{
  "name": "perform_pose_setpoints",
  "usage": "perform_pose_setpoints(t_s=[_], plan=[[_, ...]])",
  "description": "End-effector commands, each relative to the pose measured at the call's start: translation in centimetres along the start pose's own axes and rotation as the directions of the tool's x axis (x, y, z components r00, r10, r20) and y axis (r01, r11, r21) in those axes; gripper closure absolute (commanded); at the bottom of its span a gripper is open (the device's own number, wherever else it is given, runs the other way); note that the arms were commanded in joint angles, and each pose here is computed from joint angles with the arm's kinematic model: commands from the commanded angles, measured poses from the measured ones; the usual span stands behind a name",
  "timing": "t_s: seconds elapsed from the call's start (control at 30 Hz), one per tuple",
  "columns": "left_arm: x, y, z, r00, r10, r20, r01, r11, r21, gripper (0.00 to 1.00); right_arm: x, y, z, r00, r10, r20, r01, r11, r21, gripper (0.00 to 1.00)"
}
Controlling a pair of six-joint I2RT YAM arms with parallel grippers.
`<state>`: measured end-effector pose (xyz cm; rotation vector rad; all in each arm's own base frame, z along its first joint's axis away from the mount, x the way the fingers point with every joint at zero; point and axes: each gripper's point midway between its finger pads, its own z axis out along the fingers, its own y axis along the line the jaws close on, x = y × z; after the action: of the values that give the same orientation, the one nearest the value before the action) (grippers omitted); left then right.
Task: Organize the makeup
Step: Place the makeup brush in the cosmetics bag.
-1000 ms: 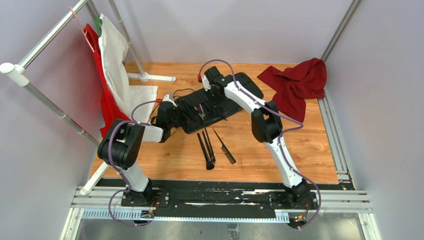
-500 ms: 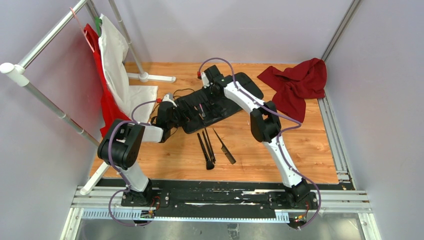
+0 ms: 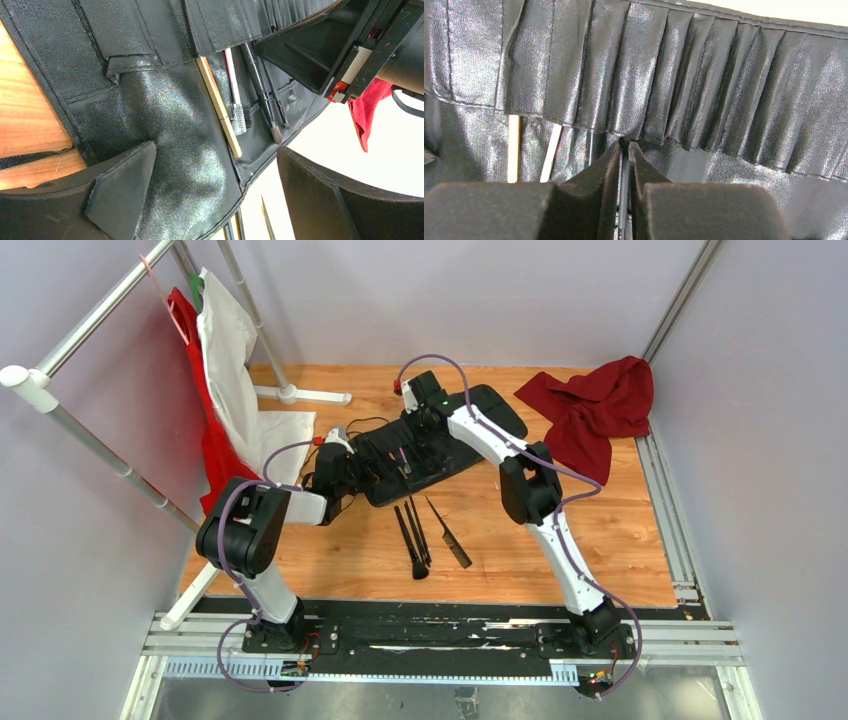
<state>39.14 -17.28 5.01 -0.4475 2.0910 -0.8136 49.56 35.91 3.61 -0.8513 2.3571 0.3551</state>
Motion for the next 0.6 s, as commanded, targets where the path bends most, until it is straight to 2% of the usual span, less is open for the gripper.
perform_pose_setpoints(t_s=[0.0,0.17,0.57], plan=[[2.2,1.8,0.2,0.998,-0.01,-0.067,0.006,0.998,-0.061,0.02,0.8,-0.8,0.7,1.0,0.023,-0.008,-0.023,1.0,0.007,0.87],[2.1,1.9,0.2,0.998,-0.01,-0.066,0.006,0.998,-0.064,0.02,0.9,-0.9,0.3,1.0,0.021,-0.012,-0.021,1.0,0.016,0.81],[2.0,1.8,0.2,0.998,-0.007,-0.061,0.003,0.998,-0.063,0.02,0.2,-1.6,-1.7,1.0,0.005,0.006,-0.006,0.998,0.056,0.8]])
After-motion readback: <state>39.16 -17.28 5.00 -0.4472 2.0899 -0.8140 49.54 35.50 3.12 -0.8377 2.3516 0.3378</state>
